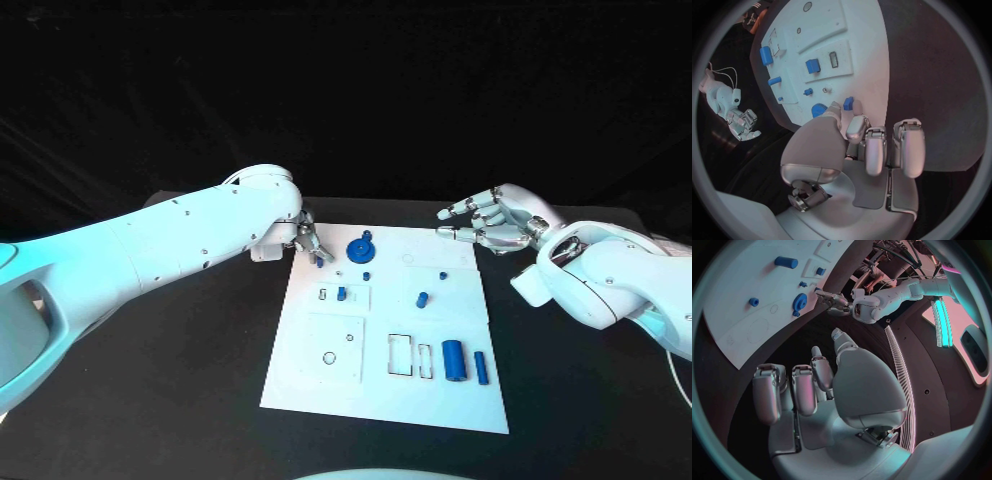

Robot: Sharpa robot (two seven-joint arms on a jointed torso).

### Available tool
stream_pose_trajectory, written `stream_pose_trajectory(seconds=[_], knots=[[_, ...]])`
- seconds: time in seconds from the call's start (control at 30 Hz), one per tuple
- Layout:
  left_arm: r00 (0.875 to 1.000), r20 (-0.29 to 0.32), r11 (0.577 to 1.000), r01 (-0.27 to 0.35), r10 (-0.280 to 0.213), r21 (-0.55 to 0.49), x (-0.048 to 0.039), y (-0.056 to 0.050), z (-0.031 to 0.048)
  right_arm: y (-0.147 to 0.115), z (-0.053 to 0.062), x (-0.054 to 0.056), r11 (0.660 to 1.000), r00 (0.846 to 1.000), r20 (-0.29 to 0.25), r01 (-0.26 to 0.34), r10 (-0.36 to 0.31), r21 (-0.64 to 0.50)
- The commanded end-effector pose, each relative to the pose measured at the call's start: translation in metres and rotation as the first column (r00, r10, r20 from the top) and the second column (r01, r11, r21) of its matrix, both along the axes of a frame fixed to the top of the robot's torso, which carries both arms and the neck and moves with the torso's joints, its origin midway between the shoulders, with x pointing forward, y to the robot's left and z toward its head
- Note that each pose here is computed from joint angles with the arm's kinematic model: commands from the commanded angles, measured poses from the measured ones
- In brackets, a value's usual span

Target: Assemble the parts on the task board

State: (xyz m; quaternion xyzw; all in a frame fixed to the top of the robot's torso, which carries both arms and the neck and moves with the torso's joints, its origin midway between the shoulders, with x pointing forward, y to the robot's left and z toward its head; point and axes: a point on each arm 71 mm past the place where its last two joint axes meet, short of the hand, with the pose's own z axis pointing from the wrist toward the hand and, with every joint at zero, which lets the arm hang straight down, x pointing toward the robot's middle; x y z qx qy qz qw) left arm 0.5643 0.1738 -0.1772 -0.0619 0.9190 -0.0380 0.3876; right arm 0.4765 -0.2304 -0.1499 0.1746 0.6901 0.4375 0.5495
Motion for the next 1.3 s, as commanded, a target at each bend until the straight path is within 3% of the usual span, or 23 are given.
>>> stream_pose_trajectory(seconds=[0.03,0.6,0.8,1.07,1.3], knots=[[1.0,-0.017,1.0,0.0,0.0,0.008,-0.0008,-0.001,-0.0008,0.002,0.0,-0.001,1.0,1.0,0.0,-0.016,0.016,-0.007],[1.0,0.001,0.998,-0.024,0.024,-0.057,0.0012,-0.003,-0.0022,0.001,-0.001,0.0,1.0,1.0,-0.004,-0.017,0.017,-0.009],[0.999,0.003,0.995,-0.033,0.034,-0.089,-0.0021,0.001,-0.0016,0.001,-0.002,0.0,1.0,1.0,-0.008,-0.018,0.018,-0.011],[0.999,0.02,0.991,-0.028,0.03,-0.13,-0.0172,0.004,0.0033,0.0,-0.004,0.0,1.0,1.0,-0.013,-0.015,0.015,-0.012],[0.998,0.06,0.983,-0.01,0.022,-0.183,-0.0366,0.006,0.0104,-0.001,-0.005,0.0,1.0,1.0,-0.018,-0.013,0.013,-0.012]])
